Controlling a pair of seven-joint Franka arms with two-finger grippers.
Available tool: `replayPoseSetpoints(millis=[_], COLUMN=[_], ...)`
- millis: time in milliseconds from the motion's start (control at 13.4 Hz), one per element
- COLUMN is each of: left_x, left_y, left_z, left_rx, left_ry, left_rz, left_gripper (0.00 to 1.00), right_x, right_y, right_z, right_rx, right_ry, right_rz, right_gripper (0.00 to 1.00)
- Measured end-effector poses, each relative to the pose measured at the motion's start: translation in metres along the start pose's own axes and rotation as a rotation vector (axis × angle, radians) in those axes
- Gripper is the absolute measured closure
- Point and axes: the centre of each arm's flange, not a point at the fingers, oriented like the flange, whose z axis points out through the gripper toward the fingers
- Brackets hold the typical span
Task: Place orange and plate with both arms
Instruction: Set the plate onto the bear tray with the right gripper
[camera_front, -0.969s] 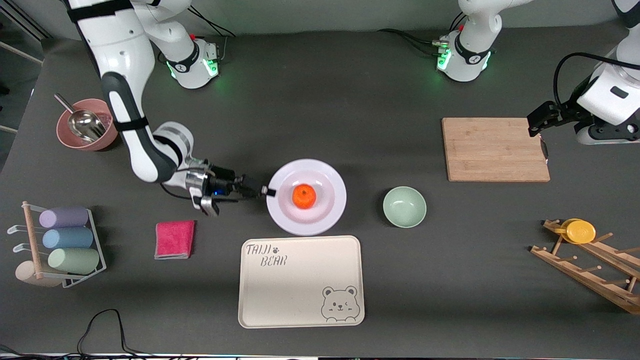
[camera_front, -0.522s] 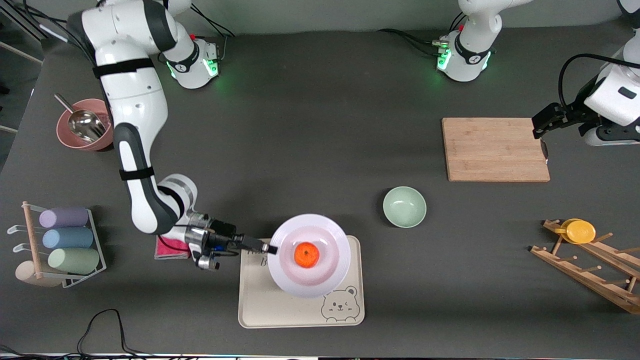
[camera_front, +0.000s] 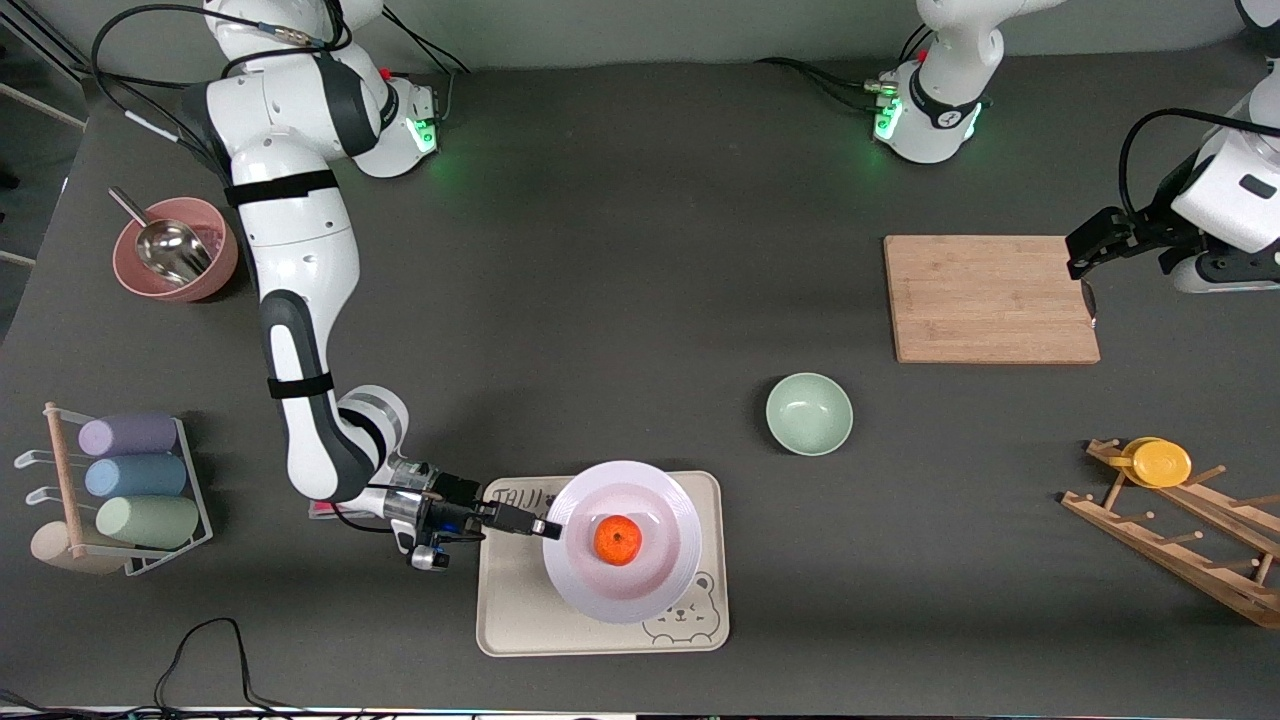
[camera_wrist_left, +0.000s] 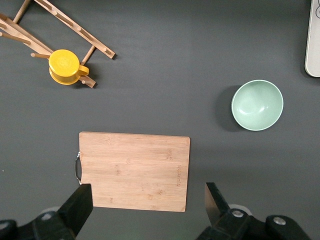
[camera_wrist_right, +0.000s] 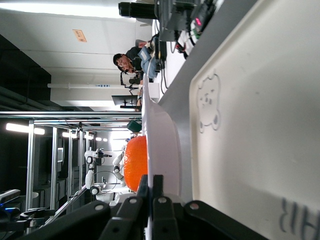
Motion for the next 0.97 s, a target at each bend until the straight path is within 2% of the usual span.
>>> replayPoseSetpoints(millis=[969], left_x=[0.0], left_y=[-0.004], left_z=[0.001], left_rx=[-0.006], left_ry=[-0.003], left_rz=[-0.009], left_gripper=[0.0], right_x=[-0.01], right_y=[0.052], right_z=[-0.001], right_rx=[-0.052], right_ry=[-0.006], right_rz=[-0.032], right_gripper=[0.96])
